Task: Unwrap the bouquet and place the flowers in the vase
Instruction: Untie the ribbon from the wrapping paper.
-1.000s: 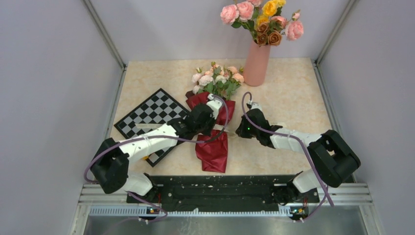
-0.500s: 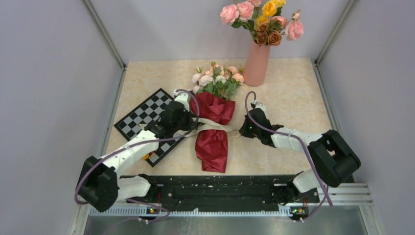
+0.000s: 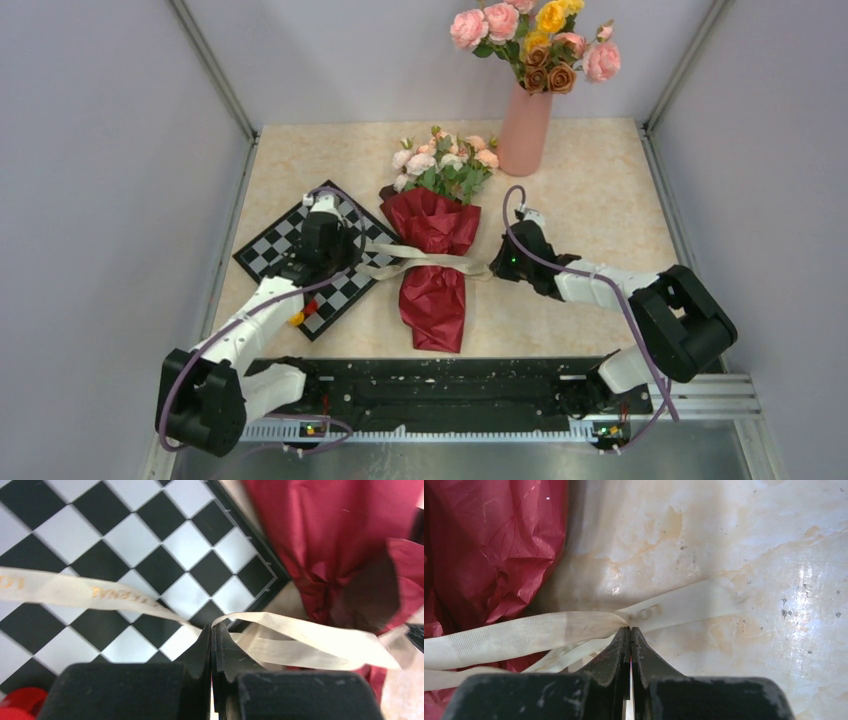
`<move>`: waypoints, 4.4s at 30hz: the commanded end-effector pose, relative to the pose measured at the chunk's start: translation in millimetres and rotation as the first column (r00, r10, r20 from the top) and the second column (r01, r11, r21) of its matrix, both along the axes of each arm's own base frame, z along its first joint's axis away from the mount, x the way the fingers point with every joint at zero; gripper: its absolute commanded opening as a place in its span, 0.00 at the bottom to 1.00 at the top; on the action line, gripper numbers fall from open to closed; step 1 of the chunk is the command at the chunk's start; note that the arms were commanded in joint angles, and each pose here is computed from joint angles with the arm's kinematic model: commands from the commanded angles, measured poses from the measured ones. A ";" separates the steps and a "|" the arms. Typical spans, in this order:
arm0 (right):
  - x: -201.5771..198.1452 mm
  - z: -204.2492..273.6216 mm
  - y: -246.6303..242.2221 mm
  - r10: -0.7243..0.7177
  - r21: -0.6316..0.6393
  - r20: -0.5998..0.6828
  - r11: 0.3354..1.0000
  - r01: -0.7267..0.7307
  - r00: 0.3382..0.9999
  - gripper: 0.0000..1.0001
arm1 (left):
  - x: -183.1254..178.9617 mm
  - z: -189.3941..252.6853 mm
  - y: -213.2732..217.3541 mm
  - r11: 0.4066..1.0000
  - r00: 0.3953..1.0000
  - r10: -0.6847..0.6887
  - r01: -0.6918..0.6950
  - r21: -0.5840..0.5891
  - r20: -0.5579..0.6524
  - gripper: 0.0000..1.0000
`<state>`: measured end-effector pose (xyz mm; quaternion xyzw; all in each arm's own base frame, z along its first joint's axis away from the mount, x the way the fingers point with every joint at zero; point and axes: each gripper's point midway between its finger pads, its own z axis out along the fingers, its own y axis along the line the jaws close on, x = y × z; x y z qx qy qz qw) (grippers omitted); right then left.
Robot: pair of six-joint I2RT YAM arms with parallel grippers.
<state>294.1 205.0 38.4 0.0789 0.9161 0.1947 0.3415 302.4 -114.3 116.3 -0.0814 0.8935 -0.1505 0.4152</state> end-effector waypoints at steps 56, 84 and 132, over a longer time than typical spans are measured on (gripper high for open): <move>7.1 74.1 -53.1 0.010 0.080 0.199 0.996 -0.027 0.980 0.71 | -52.5 3.4 -215.9 0.540 0.559 -0.828 0.813 0.220 -0.034 0.66; 5.6 71.9 -53.8 0.009 0.077 0.194 0.997 -0.024 0.981 0.71 | -49.2 -4.8 -209.7 0.580 0.609 -0.792 0.773 0.259 -0.047 0.16; -21.3 158.5 116.9 0.664 -0.288 0.474 0.737 -0.611 0.578 0.80 | 33.7 140.1 76.4 0.994 0.979 0.107 -0.111 0.009 0.172 0.00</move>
